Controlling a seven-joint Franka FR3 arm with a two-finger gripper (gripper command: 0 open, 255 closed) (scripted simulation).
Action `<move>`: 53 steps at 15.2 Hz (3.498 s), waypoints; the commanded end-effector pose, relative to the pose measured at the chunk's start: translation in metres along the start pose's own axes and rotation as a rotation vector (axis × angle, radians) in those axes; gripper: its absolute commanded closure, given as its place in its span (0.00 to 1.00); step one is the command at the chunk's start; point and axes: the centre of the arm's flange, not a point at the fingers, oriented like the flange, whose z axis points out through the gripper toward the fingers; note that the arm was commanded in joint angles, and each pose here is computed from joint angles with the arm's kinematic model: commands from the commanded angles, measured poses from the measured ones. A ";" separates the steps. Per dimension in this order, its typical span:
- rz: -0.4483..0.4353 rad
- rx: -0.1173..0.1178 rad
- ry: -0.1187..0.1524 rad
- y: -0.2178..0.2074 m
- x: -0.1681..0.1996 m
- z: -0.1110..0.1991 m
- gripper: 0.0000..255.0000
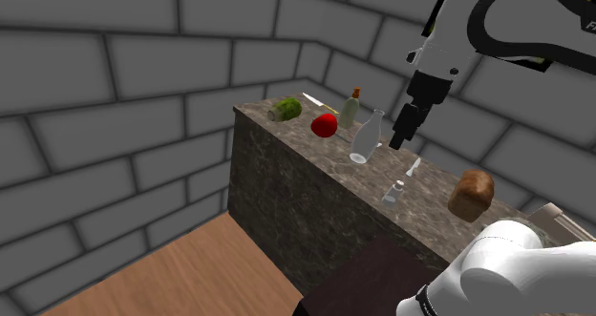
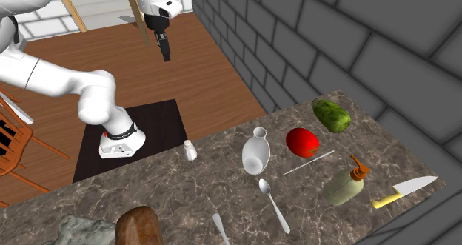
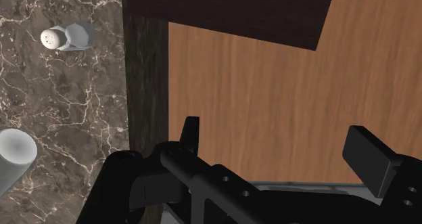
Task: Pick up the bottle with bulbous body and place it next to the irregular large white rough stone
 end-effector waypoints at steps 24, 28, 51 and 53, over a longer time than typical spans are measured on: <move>0.042 -0.050 0.037 0.264 0.124 0.041 0.00; 0.049 -0.058 0.044 0.310 0.144 0.047 0.00; 0.063 -0.075 0.057 0.405 0.185 0.096 0.00; 0.063 -0.075 0.057 0.405 0.185 0.096 1.00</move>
